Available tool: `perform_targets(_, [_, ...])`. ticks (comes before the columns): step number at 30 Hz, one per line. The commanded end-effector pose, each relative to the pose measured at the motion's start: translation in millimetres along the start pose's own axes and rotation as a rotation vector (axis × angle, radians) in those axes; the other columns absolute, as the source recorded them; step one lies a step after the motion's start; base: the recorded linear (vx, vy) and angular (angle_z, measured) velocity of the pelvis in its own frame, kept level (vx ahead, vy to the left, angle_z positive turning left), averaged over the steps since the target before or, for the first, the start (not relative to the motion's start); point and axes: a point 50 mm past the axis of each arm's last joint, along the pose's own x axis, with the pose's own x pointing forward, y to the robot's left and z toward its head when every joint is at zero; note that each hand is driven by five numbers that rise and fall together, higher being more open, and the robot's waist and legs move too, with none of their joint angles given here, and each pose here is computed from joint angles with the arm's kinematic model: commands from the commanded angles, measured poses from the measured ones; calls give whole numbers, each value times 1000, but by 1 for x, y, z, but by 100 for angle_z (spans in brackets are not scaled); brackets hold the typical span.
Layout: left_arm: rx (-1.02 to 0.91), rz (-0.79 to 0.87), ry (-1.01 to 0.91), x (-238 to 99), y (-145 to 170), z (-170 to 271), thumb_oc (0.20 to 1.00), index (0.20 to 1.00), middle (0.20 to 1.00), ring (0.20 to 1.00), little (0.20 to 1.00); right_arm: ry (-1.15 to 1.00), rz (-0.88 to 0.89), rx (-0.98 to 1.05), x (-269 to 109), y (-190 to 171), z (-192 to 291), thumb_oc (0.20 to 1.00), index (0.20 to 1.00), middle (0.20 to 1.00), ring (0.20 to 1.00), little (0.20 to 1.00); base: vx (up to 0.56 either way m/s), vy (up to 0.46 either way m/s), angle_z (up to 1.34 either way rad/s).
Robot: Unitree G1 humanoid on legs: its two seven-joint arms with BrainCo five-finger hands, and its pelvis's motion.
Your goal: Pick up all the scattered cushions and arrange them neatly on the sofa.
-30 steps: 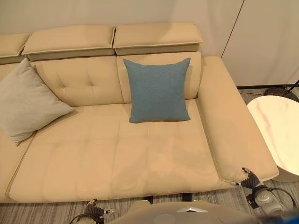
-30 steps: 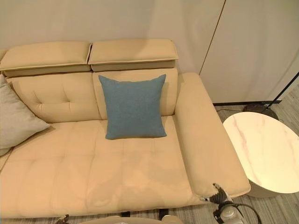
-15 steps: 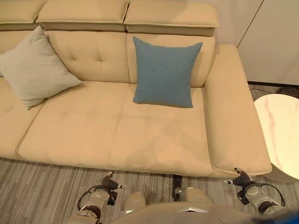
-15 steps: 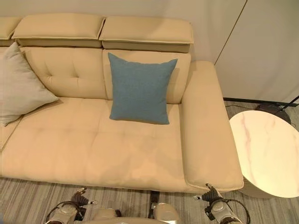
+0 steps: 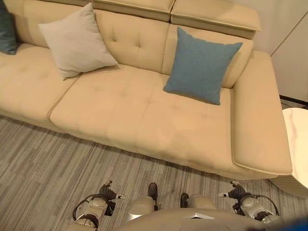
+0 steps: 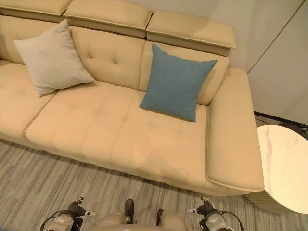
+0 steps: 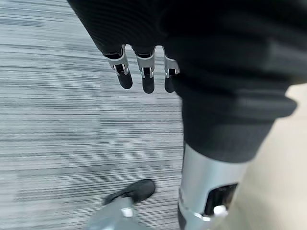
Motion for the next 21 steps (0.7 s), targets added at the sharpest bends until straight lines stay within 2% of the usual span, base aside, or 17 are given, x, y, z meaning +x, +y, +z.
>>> perform_targets(1, [-10, 65, -83, 4, 16, 26, 1000, 1000, 1000, 1000, 1000, 15, -32, -45, -2, -9, -11, 1000, 1000, 1000, 1000, 1000, -108, -151, 61])
perform_targets(6, [-25, 55, -99, 5, 8, 33, 1000, 1000, 1000, 1000, 1000, 38, -61, -36, -2, -16, -16, 1000, 1000, 1000, 1000, 1000, -188, -121, 94])
perform_targets(14, [-49, 18, -42, 3, -2, 17, 1000, 1000, 1000, 1000, 1000, 147, -23, 33, -9, -2, -44, 1000, 1000, 1000, 1000, 1000, -25, 24, 86])
perform_targets(17, [-48, 19, -35, 3, -1, 16, 1000, 1000, 1000, 1000, 1000, 132, -24, 27, -7, -2, -37, 1000, 1000, 1000, 1000, 1000, 26, 113, 65])
perform_targets(21, [-66, 51, 1, 2, 7, 5, 1000, 1000, 1000, 1000, 1000, 65, -12, -15, -3, 3, -17, 1000, 1000, 1000, 1000, 1000, -17, 188, -4])
